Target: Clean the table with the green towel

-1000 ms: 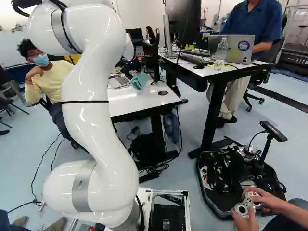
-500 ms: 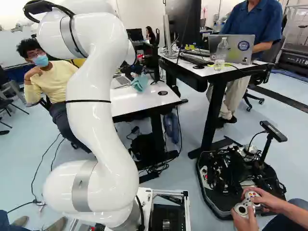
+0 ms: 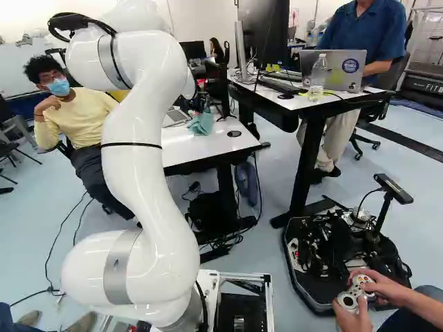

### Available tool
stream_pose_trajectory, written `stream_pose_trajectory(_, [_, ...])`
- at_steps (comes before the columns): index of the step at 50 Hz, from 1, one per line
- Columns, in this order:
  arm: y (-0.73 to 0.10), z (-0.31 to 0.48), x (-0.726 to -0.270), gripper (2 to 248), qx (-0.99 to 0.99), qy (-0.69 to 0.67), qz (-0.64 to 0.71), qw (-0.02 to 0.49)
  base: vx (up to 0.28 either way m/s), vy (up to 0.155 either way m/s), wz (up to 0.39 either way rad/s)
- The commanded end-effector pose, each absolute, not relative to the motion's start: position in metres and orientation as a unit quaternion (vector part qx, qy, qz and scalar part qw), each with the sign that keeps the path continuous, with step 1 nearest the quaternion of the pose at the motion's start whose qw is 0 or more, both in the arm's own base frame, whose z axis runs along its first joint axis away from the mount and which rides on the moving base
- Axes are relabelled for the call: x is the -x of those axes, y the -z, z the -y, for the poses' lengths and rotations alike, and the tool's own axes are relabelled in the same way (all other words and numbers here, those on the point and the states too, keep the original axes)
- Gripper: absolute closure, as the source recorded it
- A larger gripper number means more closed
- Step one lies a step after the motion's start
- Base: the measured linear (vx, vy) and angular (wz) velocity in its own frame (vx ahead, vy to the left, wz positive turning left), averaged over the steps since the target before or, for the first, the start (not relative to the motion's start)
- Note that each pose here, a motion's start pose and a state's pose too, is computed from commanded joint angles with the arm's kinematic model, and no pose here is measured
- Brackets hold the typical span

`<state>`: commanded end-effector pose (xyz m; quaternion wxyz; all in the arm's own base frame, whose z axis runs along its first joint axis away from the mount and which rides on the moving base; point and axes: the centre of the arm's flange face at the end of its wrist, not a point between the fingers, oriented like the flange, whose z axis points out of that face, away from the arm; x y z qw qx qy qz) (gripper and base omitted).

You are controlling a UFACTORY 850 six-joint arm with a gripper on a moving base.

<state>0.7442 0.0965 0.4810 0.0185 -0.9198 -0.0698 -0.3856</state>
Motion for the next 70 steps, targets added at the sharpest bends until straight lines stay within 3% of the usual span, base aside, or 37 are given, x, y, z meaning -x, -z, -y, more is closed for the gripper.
stream_pose_trajectory(70, [-0.438, -0.098, -0.753, 225, 0.930, 0.361, 0.071, 0.017, 0.000, 0.000, 0.000])
